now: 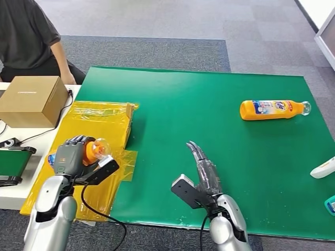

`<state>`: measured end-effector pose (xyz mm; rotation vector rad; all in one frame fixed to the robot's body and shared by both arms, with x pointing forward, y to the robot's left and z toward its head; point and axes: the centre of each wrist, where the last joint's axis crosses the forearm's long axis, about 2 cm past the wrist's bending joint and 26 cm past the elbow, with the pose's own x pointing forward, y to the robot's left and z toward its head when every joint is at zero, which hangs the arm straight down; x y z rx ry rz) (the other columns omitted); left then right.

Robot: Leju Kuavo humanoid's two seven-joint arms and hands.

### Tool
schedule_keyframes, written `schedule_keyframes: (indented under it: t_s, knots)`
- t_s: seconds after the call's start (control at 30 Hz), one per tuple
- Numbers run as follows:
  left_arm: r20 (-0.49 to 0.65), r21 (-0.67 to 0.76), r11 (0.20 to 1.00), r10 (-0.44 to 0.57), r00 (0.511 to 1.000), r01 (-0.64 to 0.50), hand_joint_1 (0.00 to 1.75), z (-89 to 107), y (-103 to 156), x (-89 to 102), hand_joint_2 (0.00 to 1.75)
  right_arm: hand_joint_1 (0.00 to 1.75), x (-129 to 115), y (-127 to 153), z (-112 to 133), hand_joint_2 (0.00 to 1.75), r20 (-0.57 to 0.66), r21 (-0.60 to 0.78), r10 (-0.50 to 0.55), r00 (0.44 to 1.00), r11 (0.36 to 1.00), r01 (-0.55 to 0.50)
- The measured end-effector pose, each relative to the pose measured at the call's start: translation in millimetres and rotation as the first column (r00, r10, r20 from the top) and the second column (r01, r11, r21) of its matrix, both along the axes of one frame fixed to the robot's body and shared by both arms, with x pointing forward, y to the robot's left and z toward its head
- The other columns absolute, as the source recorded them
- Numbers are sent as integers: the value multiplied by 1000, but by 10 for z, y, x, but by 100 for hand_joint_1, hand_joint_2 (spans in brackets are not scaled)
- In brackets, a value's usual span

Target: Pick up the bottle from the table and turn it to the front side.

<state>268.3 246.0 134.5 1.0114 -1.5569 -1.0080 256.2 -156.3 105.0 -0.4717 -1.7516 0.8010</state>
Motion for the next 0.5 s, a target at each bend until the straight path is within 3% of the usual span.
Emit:
schedule_keyframes:
  t_s: [0.07, 0.1, 0.13, 0.33, 0.5]
  knots:
    - [20, 53, 998, -29, 999, 28, 39, -84, -3, 49, 175, 0, -2, 10, -24, 175, -5, 1, 7, 1000, 1000, -7]
    - [22, 75, 996, -46, 999, 45, 13, -123, -9, 71, 175, 0, -3, 17, -36, 175, -8, 1, 11, 1000, 1000, -11]
    - [18, 93, 994, -65, 998, 63, 0, -157, -19, 93, 175, 0, -4, 25, -49, 175, -11, 3, 15, 1000, 1000, -15]
    - [-101, 97, 975, -192, 976, 202, 0, -360, -116, 148, 175, 0, -11, 78, -99, 175, -26, 14, 39, 999, 999, -38]
    - [-144, 37, 970, -232, 962, 240, 0, -434, -102, 111, 175, 0, -14, 90, -115, 175, -33, 17, 45, 998, 999, -44]
